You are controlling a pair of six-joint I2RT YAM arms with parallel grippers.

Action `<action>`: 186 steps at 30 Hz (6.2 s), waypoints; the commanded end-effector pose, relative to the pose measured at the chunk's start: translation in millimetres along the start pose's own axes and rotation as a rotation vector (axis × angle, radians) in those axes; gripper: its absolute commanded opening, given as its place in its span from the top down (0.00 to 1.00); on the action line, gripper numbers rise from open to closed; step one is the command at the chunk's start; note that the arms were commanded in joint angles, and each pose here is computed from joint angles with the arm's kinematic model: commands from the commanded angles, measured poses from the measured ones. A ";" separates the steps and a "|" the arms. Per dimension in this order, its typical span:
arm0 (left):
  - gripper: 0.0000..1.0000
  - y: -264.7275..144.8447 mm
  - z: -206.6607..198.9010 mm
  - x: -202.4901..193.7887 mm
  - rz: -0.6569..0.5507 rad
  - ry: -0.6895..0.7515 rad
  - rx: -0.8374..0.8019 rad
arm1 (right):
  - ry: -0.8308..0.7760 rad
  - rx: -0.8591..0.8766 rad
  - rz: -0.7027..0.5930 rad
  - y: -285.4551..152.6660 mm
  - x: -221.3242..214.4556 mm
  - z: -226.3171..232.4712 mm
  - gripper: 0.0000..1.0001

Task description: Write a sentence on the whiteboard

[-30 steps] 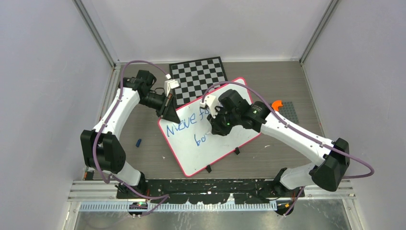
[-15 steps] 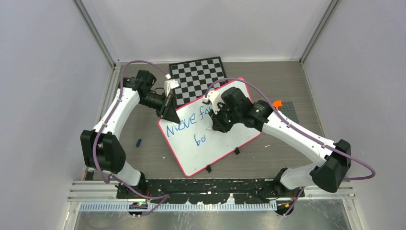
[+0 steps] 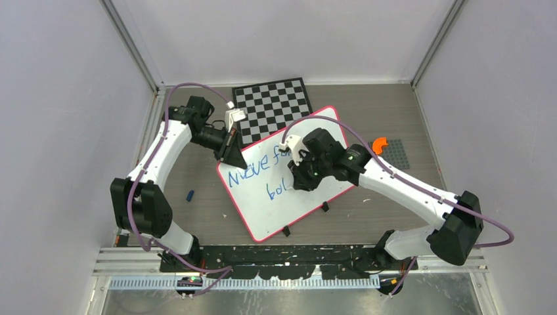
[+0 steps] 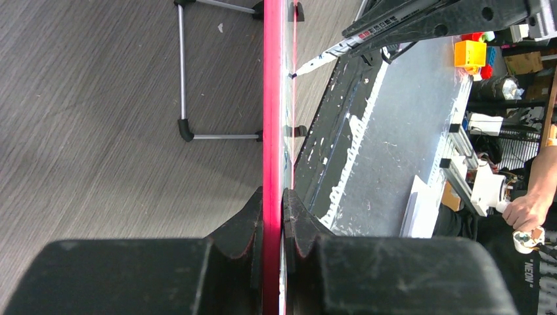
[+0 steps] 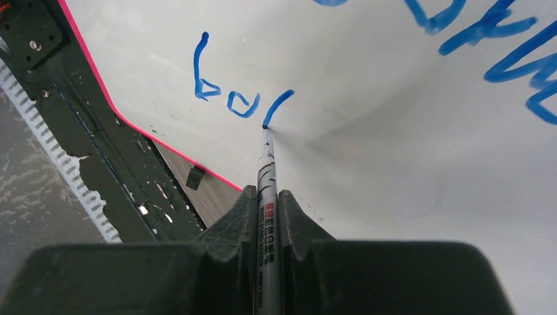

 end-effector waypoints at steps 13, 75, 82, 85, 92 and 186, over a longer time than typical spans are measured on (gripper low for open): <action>1.00 -4.8 7.6 2.0 0.006 0.116 0.077 | -0.053 -0.057 -0.089 -34.1 17.2 0.0 1.00; 1.00 -3.9 7.0 0.5 0.006 0.115 0.073 | -0.040 -0.134 -0.151 -38.7 45.5 -16.4 1.00; 1.00 -4.3 6.4 -0.4 0.007 0.119 0.077 | -0.022 -0.117 -0.094 -28.5 28.6 -18.9 1.00; 1.00 -4.9 5.5 -0.3 0.007 0.121 0.079 | -0.012 -0.109 -0.066 -23.5 16.8 -19.8 1.00; 1.00 -4.6 6.4 0.1 0.007 0.119 0.079 | -0.001 -0.097 -0.005 -17.0 -1.6 -21.7 1.00; 1.00 2.5 8.7 -0.8 0.035 0.123 0.084 | -0.031 -0.180 -0.014 -31.6 9.1 -41.6 1.00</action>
Point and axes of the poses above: each gripper's point midway between its finger pads, its own y axis out along the fingers, its own z axis along the line the jaws close on, x = y × z, the point moved 10 cm from there along -y, back along the fingers, and after that the axes turned 10 degrees about y, right-handed, at the moved point
